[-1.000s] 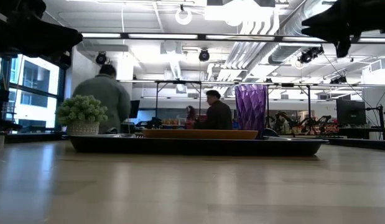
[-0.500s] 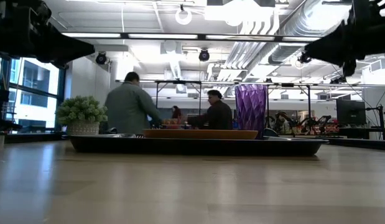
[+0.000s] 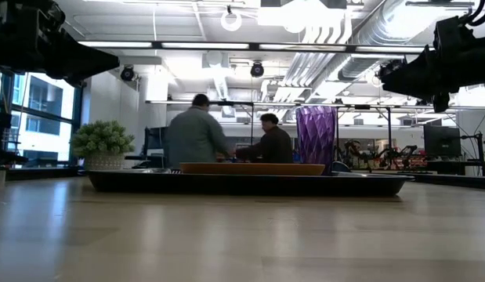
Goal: Pick and place plate/cup/fork/spoon on tray
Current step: Return to Home Position
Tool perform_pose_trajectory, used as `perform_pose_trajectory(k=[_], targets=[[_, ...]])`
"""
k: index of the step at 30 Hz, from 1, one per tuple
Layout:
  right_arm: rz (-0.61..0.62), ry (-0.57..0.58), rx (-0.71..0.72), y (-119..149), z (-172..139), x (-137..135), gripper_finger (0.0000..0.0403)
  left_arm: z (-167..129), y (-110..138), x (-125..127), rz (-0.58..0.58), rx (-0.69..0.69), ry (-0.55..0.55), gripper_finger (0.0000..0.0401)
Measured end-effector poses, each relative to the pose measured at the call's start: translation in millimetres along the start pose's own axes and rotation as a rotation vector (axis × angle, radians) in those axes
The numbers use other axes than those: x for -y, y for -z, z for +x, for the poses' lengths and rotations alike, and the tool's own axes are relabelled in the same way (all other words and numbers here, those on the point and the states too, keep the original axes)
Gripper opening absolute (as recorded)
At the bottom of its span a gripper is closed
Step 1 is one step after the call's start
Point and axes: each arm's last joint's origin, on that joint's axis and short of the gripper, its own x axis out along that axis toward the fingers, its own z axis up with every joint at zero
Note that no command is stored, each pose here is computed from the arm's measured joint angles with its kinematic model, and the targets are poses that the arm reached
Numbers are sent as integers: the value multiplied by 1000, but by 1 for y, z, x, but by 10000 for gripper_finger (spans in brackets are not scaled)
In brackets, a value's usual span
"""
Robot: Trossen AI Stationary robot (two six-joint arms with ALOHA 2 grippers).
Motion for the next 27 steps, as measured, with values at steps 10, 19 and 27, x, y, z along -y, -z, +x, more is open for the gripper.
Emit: perform_pose_trajectory(k=[10,19,27], targets=[[-4,-3,-2,0,0,0,96,0,0,0,-1,0,0,53],[-5,-4,-4,0,0,0,96,0,0,0,-1,0,0,55],[-5,-4,-4,0,0,0,96,0,0,0,-1,0,0,55]])
